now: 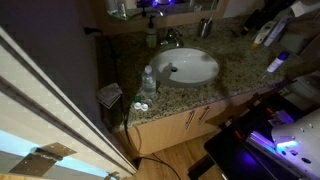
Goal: Move the white tube to the left side of the counter, move the bottle with the blue lid to the left side of the counter
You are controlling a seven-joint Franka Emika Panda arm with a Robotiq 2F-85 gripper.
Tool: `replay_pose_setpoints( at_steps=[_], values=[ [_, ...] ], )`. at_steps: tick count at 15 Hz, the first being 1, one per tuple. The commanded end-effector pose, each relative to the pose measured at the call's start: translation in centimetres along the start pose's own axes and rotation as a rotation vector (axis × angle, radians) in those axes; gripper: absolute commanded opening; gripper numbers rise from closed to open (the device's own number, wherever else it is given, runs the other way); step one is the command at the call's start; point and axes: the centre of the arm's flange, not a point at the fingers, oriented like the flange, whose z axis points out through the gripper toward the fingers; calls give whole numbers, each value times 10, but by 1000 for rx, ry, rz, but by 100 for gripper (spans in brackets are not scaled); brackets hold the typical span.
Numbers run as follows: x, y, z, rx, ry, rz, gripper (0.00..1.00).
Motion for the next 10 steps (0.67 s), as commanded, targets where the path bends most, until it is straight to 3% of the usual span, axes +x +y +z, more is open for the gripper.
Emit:
replay_pose_setpoints(
  at_steps=[1, 8, 10],
  values=[
    [0, 0, 0, 0, 0, 0, 100],
    [0, 0, 0, 0, 0, 0, 100],
    [-1, 6, 3, -31, -5, -13, 100]
  ],
)
